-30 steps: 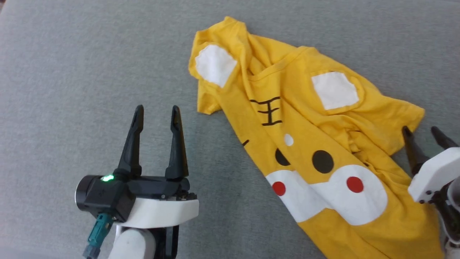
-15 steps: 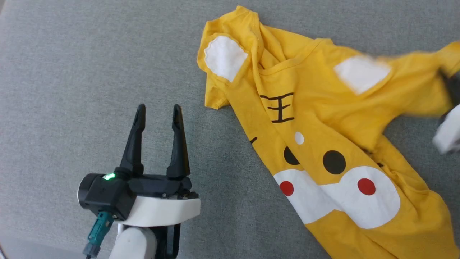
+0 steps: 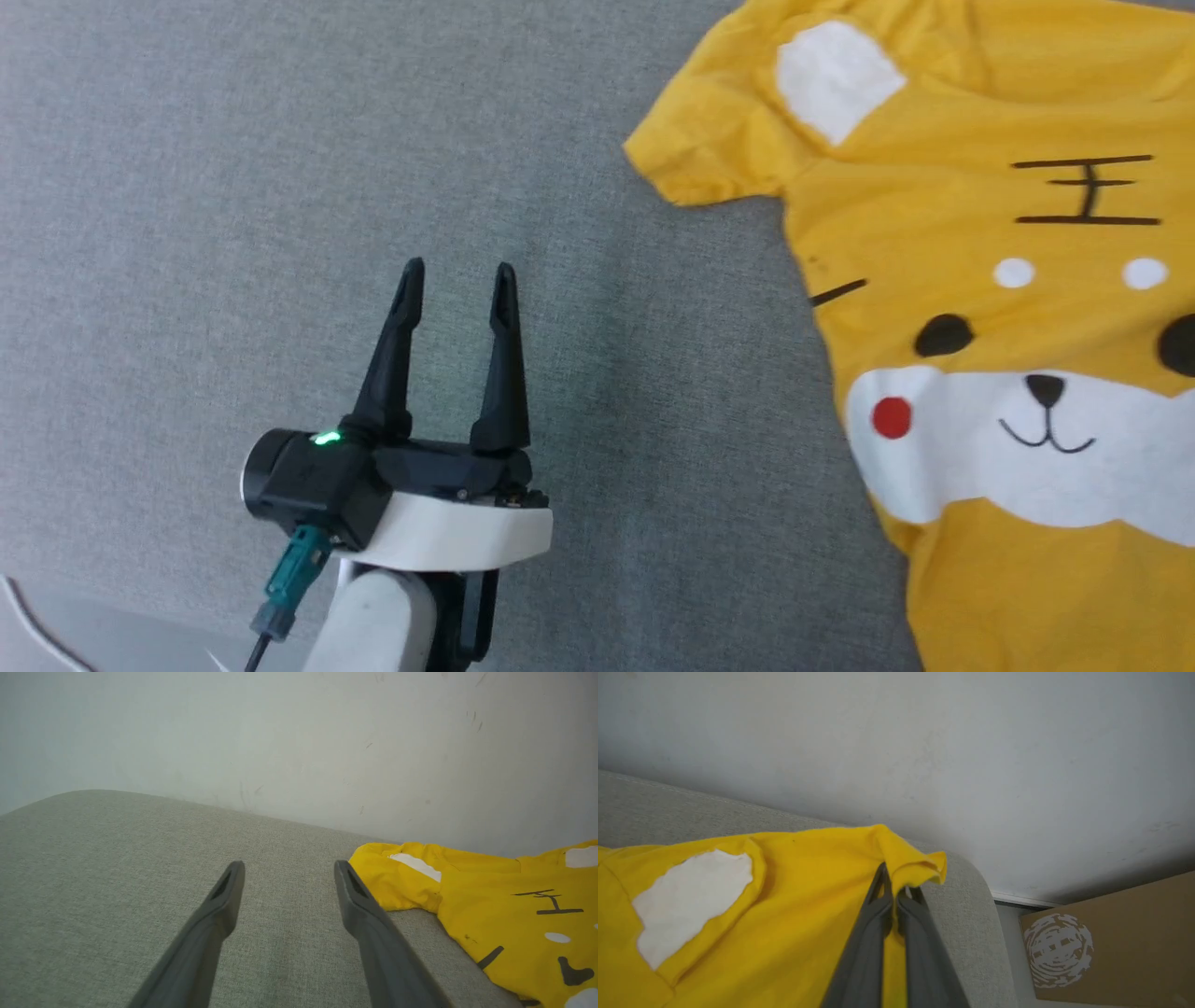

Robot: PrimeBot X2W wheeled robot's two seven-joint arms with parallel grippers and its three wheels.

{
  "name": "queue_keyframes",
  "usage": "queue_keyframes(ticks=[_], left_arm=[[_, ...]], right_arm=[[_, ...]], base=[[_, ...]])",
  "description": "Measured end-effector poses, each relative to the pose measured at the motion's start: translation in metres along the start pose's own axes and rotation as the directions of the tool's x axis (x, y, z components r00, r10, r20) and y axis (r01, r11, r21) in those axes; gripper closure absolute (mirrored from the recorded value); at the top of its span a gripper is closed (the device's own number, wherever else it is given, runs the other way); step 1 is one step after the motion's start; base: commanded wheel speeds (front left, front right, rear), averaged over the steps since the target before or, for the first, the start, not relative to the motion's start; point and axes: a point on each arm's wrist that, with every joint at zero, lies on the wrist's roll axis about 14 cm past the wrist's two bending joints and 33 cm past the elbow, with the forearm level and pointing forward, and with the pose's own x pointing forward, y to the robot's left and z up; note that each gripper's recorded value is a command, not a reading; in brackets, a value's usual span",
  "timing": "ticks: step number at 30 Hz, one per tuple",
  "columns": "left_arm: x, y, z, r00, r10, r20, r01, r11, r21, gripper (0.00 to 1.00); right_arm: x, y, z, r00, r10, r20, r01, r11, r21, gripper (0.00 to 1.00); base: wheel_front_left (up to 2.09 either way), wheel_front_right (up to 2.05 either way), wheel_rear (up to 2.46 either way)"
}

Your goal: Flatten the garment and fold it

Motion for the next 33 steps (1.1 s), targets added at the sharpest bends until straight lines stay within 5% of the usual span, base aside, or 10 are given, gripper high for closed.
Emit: queue_keyframes(ticks=[1, 2, 10, 16, 20, 25, 29, 33], left_arm=[[0.000, 0.000, -0.002, 1.000, 0.000, -0.006, 0.000, 1.000, 0.000, 0.00], [0.001, 0.000, -0.005, 1.000, 0.000, -0.014, 0.000, 1.000, 0.001, 0.00], [0.002, -0.004, -0.007, 1.000, -0.012, -0.020, 0.012, 1.000, -0.008, 0.00], [-0.002, -0.008, 0.011, 0.999, -0.029, 0.025, 0.029, 0.999, -0.013, 0.00], [-0.007, -0.009, 0.019, 0.999, -0.029, 0.042, 0.030, 0.999, -0.020, 0.00], [-0.008, -0.019, 0.025, 0.996, -0.061, 0.062, 0.063, 0.997, -0.033, 0.00], [-0.008, -0.022, 0.027, 0.995, -0.074, 0.069, 0.077, 0.996, -0.034, 0.00], [-0.009, -0.018, 0.028, 0.996, -0.064, 0.068, 0.066, 0.997, -0.033, 0.00]], right_arm=[[0.003, -0.003, -0.004, 1.000, -0.012, -0.005, 0.012, 1.000, -0.012, 0.80], [0.007, -0.004, -0.010, 1.000, -0.018, -0.013, 0.017, 1.000, -0.017, 0.00], [0.005, 0.014, -0.036, 0.998, 0.023, -0.063, -0.017, 0.996, 0.084, 0.00], [-0.032, 0.029, 0.026, 0.985, 0.097, 0.140, -0.117, 0.982, 0.146, 0.00], [-0.075, 0.087, 0.045, 0.934, 0.304, 0.187, -0.337, 0.923, 0.187, 0.00], [-0.127, 0.151, 0.020, 0.841, 0.536, 0.072, -0.540, 0.824, 0.172, 0.00], [-0.148, 0.180, -0.015, 0.775, 0.630, -0.062, -0.615, 0.772, 0.158, 0.00], [-0.145, 0.195, -0.048, 0.740, 0.649, -0.177, -0.637, 0.761, 0.126, 0.00]], base=[[0.00, 0.00, 0.00], [0.00, 0.00, 0.00], [0.00, 0.00, 0.00], [0.00, 0.00, 0.00], [0.00, 0.00, 0.00], [0.00, 0.00, 0.00], [0.00, 0.00, 0.00], [0.00, 0.00, 0.00]])
